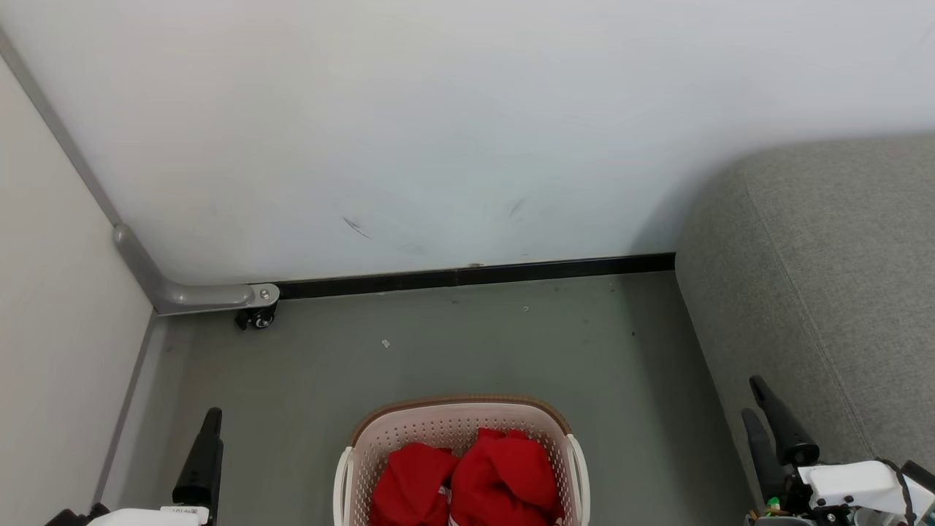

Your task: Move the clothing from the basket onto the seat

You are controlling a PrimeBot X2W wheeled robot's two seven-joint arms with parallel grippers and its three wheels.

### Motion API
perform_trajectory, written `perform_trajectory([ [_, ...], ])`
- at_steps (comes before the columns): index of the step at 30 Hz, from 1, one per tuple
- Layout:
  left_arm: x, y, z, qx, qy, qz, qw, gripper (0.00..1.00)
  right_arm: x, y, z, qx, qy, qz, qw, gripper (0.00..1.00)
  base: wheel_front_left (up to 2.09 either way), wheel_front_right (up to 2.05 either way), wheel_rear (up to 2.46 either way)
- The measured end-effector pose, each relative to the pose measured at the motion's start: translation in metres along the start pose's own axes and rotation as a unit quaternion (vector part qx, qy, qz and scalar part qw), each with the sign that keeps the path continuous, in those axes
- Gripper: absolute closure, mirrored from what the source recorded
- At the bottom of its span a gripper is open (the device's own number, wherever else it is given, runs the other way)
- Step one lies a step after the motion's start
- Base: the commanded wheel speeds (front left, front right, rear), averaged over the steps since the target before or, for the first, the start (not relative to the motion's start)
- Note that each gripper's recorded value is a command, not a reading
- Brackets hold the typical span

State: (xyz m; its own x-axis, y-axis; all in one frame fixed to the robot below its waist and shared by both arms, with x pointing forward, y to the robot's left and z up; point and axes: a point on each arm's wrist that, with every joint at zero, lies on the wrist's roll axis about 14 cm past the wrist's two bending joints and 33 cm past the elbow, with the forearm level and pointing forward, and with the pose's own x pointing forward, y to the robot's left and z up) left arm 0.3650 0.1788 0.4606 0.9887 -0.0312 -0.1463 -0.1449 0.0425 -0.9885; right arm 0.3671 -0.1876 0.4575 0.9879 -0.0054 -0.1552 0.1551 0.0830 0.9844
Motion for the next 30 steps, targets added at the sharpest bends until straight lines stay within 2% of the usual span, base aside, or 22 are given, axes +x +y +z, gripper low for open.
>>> perform_trajectory([
  [14,0.009,-0.017,0.0,0.121,-0.005,-0.025,0.992,0.0,0.012,0.013,-0.008,-0.112,0.012,0.02,0.993,0.0,0.0,0.0,0.0],
  [23,0.009,-0.019,-0.002,0.203,0.003,-0.031,0.979,0.0,0.018,0.025,-0.013,-0.187,0.017,0.04,0.981,0.0,0.0,0.0,0.0],
  [30,0.009,-0.022,0.002,0.268,-0.005,-0.039,0.963,0.0,0.019,0.037,-0.009,-0.25,0.003,0.06,0.966,0.0,0.0,0.0,0.0],
])
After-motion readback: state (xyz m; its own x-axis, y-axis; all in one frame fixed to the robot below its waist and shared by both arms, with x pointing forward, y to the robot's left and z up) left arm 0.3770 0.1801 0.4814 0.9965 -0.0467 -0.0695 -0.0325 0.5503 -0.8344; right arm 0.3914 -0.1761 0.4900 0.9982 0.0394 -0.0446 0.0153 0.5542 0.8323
